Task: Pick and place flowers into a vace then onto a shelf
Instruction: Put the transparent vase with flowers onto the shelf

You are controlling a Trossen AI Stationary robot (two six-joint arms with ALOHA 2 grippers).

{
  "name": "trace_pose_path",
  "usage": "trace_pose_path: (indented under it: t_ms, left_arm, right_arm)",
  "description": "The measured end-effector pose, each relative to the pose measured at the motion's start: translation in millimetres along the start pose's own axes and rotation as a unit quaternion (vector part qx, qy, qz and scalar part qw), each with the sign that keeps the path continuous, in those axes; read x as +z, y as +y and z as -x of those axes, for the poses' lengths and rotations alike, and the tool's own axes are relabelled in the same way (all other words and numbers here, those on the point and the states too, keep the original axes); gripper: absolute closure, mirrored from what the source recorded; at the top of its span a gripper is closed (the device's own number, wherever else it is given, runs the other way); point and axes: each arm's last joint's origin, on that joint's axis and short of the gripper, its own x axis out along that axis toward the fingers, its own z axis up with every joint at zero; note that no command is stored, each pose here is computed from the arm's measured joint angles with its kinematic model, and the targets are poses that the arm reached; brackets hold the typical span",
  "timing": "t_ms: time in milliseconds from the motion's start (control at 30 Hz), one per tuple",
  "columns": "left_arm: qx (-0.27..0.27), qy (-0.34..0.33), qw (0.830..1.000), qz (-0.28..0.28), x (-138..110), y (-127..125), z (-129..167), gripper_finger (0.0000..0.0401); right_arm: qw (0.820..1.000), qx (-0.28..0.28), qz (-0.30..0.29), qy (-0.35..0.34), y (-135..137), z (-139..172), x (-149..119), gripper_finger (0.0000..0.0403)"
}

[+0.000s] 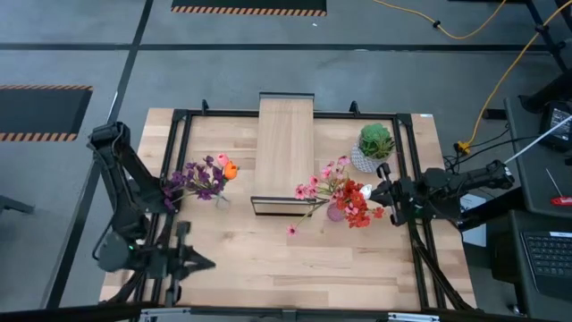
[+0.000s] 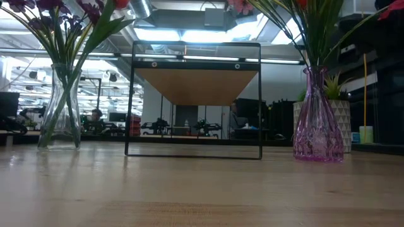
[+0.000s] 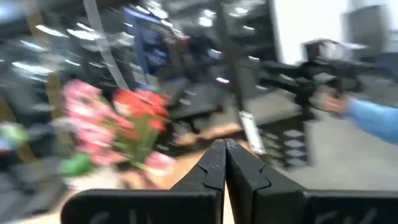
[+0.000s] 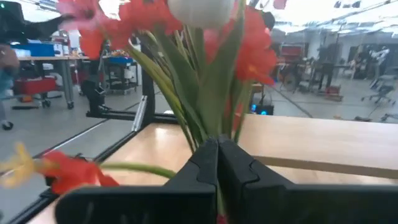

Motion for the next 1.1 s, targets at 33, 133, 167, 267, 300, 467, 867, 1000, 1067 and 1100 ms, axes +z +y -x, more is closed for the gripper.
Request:
trace_pose_path:
  t_ms: [33, 133, 167, 267, 300, 467, 867, 1000, 1067, 1100]
  left_arm:
    - [-0.022, 0.008, 1.000, 0.010, -5.2, -1.4, -2.7, 0.0399]
    - [-0.026, 0.053, 0.997, 0.045, -21.3, -0.4, -9.3, 0.0399]
    - [-0.017, 0.066, 0.996, 0.052, -25.8, 0.8, -10.7, 0.0399]
    - [0.010, 0.083, 0.994, 0.071, -31.9, 4.6, -11.3, 0.0399]
    - [0.011, 0.083, 0.993, 0.078, -31.6, 5.2, -10.9, 0.0399]
    - [0.005, 0.083, 0.990, 0.114, -31.6, 2.2, -5.5, 0.0399]
    - [-0.004, 0.252, 0.934, 0.254, -71.3, 14.7, -10.0, 0.0399]
    - [0.017, 0.330, 0.897, 0.293, -84.8, 20.5, -7.0, 0.0399]
    - [0.022, 0.358, 0.887, 0.290, -89.9, 21.4, -4.9, 0.0399]
    - [0.023, 0.370, 0.883, 0.289, -91.6, 21.5, -3.3, 0.0399]
  right_arm:
    - [1.000, 0.003, -0.004, 0.002, 0.5, -0.9, 2.6, 0.0401]
    - [1.000, 0.010, -0.013, 0.021, 2.1, -4.8, 12.3, 0.0402]
    - [0.999, 0.007, -0.012, 0.031, 2.4, -6.7, 15.8, 0.0402]
    - [0.997, -0.017, -0.013, 0.079, 2.6, -12.8, 24.1, 0.0402]
    - [0.995, -0.028, -0.018, 0.096, 2.5, -14.6, 27.0, 0.0402]
    - [0.986, -0.047, -0.039, 0.154, 4.3, -24.3, 40.0, 0.0403]
    - [0.978, -0.046, -0.053, 0.198, 8.3, -40.8, 63.1, 0.0403]
    - [0.960, -0.078, -0.077, 0.256, 7.1, -40.2, 65.7, 0.0403]
    - [0.956, -0.082, -0.083, 0.269, 7.1, -40.9, 68.6, 0.0403]
    - [0.954, -0.083, -0.083, 0.275, 7.0, -40.9, 69.7, 0.0403]
